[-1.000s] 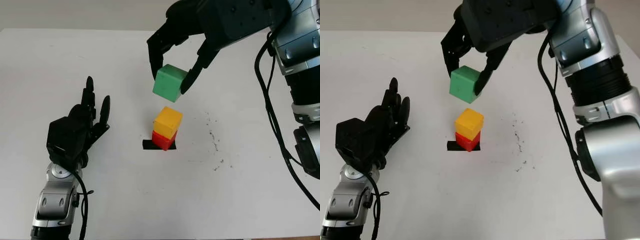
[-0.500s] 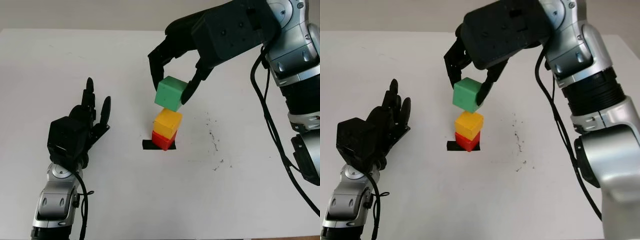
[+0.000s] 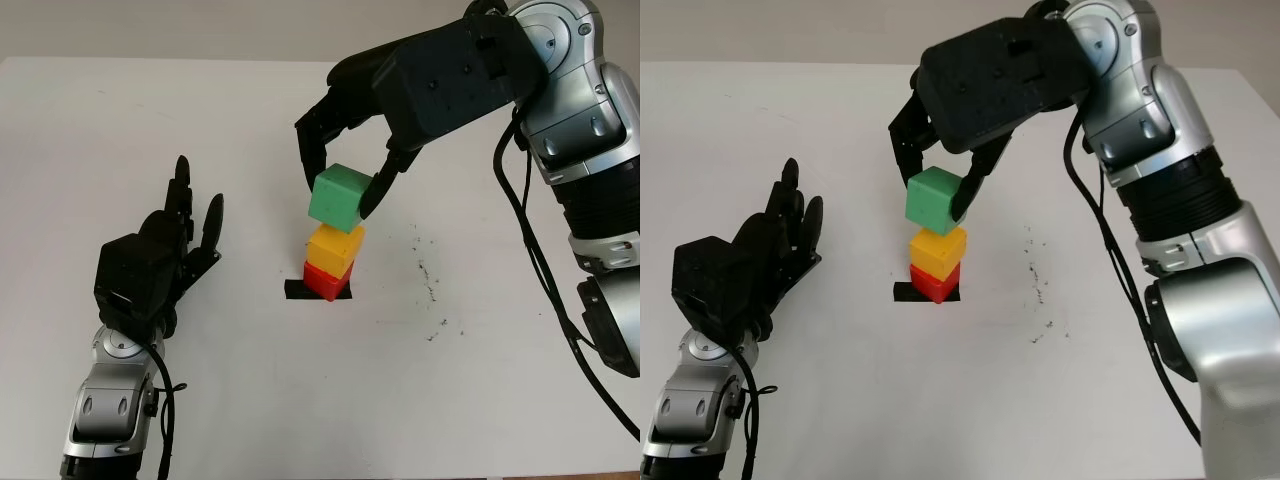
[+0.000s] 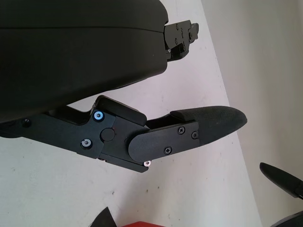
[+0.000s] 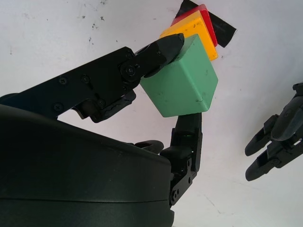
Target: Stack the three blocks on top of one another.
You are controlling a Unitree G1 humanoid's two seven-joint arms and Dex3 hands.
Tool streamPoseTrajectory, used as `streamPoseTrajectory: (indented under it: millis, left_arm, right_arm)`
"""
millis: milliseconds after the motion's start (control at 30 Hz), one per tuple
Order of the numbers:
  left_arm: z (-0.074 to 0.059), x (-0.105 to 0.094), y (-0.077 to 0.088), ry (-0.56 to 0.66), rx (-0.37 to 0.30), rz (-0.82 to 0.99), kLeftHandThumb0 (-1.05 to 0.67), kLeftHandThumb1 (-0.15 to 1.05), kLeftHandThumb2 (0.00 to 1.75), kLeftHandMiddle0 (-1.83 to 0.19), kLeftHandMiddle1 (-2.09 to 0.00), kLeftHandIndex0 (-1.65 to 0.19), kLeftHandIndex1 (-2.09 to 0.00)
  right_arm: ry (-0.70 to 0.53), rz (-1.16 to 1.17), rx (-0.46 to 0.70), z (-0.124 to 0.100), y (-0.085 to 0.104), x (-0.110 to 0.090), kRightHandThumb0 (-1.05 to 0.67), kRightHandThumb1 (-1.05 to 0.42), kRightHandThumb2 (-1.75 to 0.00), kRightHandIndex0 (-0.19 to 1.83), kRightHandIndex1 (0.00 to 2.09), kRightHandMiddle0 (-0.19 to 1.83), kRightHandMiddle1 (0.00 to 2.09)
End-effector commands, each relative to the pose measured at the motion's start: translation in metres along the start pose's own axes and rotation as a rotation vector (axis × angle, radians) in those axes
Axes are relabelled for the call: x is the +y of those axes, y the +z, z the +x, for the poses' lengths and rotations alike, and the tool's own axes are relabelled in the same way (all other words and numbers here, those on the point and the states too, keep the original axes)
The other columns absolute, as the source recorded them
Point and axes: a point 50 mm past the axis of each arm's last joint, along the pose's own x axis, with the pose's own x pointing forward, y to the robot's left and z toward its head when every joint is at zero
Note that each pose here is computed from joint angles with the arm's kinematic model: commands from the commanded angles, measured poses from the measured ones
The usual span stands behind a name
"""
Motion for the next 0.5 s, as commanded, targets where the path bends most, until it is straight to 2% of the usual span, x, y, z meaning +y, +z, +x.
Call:
streamPoseTrajectory:
  millis: [0, 467]
  left_arm:
    - [-0.0021, 0.0009, 0.0013, 0.009, -0.005, -0.009, -0.83, 1.05, 0.64, 0.19, -0.04, 0.19, -0.02]
    - [-0.0069, 0.0037, 0.0013, 0.01, -0.007, -0.006, -0.83, 1.05, 0.64, 0.19, -0.04, 0.19, -0.02]
  right_arm:
    - [-0.006, -0.011, -0.012, 0.0012, 0.0033, 0.0015, -0.43, -0.91, -0.05, 0.37, 0.05, 0.43, 1.57]
    - [0.012, -0.006, -0.032, 0.0057, 0.0062, 0.0044, -0.41, -0.93, -0.05, 0.33, 0.04, 0.38, 1.65]
